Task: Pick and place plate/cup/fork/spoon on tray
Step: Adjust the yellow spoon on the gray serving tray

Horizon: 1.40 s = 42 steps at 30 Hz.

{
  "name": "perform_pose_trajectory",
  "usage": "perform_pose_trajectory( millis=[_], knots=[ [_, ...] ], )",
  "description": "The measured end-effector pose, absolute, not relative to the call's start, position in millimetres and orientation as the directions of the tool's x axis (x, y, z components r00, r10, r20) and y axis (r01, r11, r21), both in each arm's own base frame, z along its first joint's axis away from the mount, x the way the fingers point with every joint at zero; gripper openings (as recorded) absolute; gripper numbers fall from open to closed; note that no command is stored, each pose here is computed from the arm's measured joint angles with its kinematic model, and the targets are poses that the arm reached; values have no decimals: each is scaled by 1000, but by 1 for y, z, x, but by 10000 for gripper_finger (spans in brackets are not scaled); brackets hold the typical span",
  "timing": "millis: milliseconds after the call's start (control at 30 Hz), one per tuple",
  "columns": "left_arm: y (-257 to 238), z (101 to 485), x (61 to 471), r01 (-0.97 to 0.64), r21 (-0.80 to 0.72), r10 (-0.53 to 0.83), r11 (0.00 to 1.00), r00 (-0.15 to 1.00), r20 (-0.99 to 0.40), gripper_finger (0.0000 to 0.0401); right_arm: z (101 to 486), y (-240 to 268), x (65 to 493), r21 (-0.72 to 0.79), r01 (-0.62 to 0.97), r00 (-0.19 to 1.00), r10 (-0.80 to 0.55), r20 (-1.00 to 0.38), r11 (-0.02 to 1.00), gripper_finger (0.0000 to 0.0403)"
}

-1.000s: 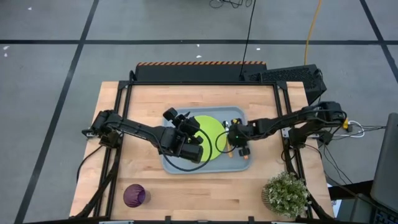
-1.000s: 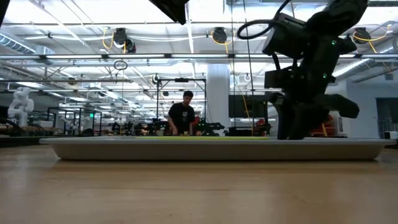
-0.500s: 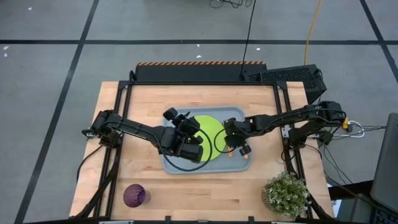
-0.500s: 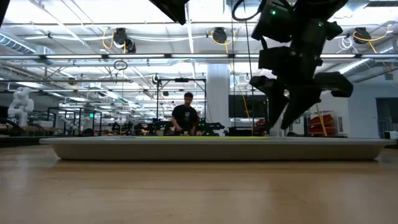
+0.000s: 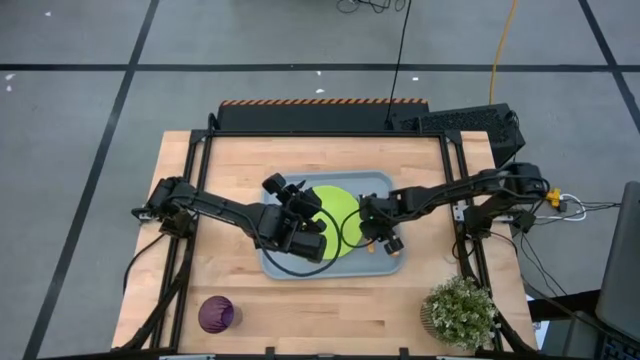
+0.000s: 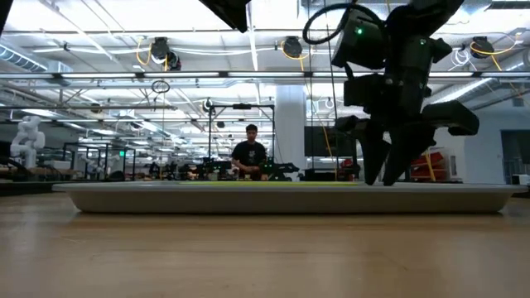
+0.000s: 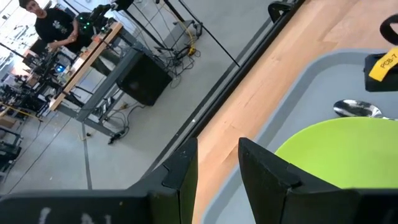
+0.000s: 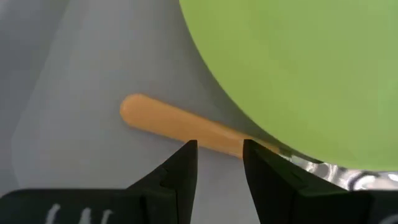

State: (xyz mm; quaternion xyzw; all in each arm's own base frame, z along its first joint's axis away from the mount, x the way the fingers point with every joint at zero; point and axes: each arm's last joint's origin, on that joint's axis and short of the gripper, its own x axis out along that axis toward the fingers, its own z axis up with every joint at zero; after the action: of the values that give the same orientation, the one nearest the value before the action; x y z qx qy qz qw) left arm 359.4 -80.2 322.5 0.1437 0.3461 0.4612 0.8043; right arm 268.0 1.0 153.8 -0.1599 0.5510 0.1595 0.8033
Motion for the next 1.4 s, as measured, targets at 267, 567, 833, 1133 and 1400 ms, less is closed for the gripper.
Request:
perform_pose_trajectory(
  millis=[267,567,833,1133,1400],
  knots=[
    [-80,322,359,-640,553,842,533,334,-425,120,154,1,271,-119,-489,366,79,-927,864,121],
    [-80,322,359,-638,555,842,533,333,-425,120,141,-1,278,-81,-424,348,79,-934,902,121],
    [-82,323,358,-635,556,840,536,337,-425,120,138,-1,277,-60,-378,336,76,-939,924,121],
    [-82,323,358,-635,556,840,536,337,-425,120,158,-2,268,-97,-309,371,25,-928,946,121],
    [-83,323,358,-634,556,839,538,340,-425,120,139,-2,256,-94,-280,382,21,-924,955,121]
  ],
)
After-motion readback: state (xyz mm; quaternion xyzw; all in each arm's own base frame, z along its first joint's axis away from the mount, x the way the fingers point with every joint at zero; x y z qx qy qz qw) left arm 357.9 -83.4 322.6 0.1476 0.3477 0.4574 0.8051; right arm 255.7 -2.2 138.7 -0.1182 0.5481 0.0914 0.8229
